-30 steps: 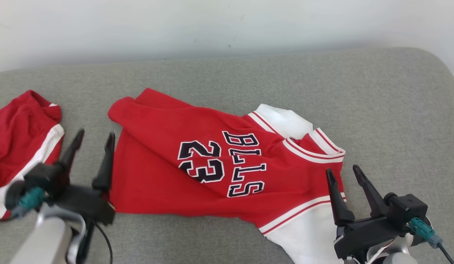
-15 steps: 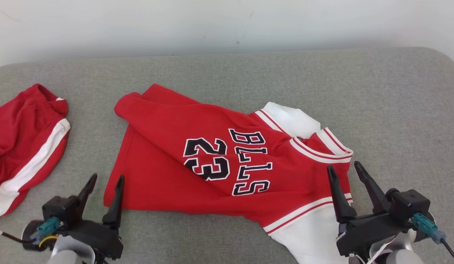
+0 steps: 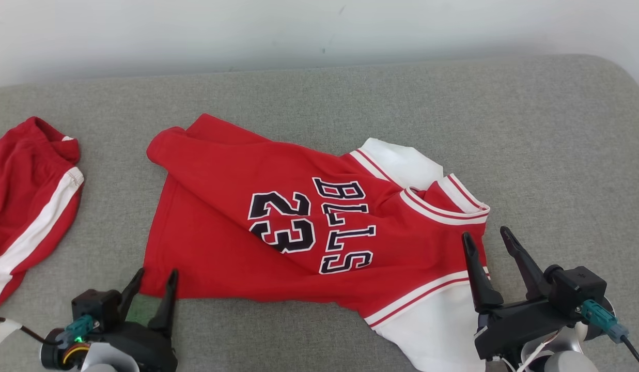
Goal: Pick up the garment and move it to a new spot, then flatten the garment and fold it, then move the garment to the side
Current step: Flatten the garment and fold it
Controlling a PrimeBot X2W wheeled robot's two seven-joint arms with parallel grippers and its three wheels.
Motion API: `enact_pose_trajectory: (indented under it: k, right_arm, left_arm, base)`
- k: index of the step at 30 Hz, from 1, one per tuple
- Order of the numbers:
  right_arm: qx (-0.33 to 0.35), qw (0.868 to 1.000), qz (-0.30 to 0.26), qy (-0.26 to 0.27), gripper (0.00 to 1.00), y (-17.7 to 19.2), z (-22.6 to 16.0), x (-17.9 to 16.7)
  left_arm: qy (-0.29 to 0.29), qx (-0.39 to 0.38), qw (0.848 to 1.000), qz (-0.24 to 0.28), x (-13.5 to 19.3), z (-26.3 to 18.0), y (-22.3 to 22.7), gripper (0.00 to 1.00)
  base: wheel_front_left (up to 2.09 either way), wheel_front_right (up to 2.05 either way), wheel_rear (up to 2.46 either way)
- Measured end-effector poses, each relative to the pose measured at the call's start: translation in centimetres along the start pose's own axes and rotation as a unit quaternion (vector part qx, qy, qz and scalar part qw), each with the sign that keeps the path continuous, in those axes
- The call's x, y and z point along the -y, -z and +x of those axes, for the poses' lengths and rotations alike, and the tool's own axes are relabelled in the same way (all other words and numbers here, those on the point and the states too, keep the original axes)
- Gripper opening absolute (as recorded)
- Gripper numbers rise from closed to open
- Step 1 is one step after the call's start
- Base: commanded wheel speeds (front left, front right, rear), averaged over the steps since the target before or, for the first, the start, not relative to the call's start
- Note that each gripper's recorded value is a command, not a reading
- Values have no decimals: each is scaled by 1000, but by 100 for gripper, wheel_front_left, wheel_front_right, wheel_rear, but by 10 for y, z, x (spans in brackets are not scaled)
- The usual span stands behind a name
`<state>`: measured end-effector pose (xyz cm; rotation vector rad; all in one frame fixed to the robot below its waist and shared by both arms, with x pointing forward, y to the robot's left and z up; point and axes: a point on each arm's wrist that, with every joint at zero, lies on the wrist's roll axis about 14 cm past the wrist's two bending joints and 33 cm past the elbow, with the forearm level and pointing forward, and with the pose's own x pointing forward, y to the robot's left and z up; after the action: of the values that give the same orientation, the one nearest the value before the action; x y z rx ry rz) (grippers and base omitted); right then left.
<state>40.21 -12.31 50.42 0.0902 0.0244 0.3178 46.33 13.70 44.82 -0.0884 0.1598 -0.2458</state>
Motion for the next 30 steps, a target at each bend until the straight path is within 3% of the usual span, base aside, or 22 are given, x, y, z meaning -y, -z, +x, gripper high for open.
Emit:
enact_pose_trajectory:
  k: [1,2,16,17,18,19,30]
  right_arm:
    - [0,1000,-1,0,100,0,0,0]
    - [1,1000,-1,0,100,-1,0,0]
    - [11,1000,-2,-11,100,-8,-8,-12]
    - [11,1000,-2,-15,100,-8,-8,-14]
    - [12,1000,-2,-17,100,-9,-8,-15]
    - [13,1000,-3,-18,100,-10,-8,-16]
    - [6,1000,-4,-14,100,-8,-12,-11]
  left_arm:
    - [2,1,1000,1,1,0,-1,8]
    - [3,5,1000,1,2,2,-4,0]
    - [5,45,999,-7,14,-25,-25,0]
    - [2,42,999,-1,10,-28,-23,38]
    - [-1,42,999,3,8,-29,-23,95]
    - [-3,44,999,4,7,-30,-25,100]
    - [-13,18,1000,18,-5,-23,-11,100]
  base:
    - [0,0,0]
    - [0,0,0]
    - [0,0,0]
    - [0,0,0]
    - [0,0,0]
    - [0,0,0]
    - [0,0,0]
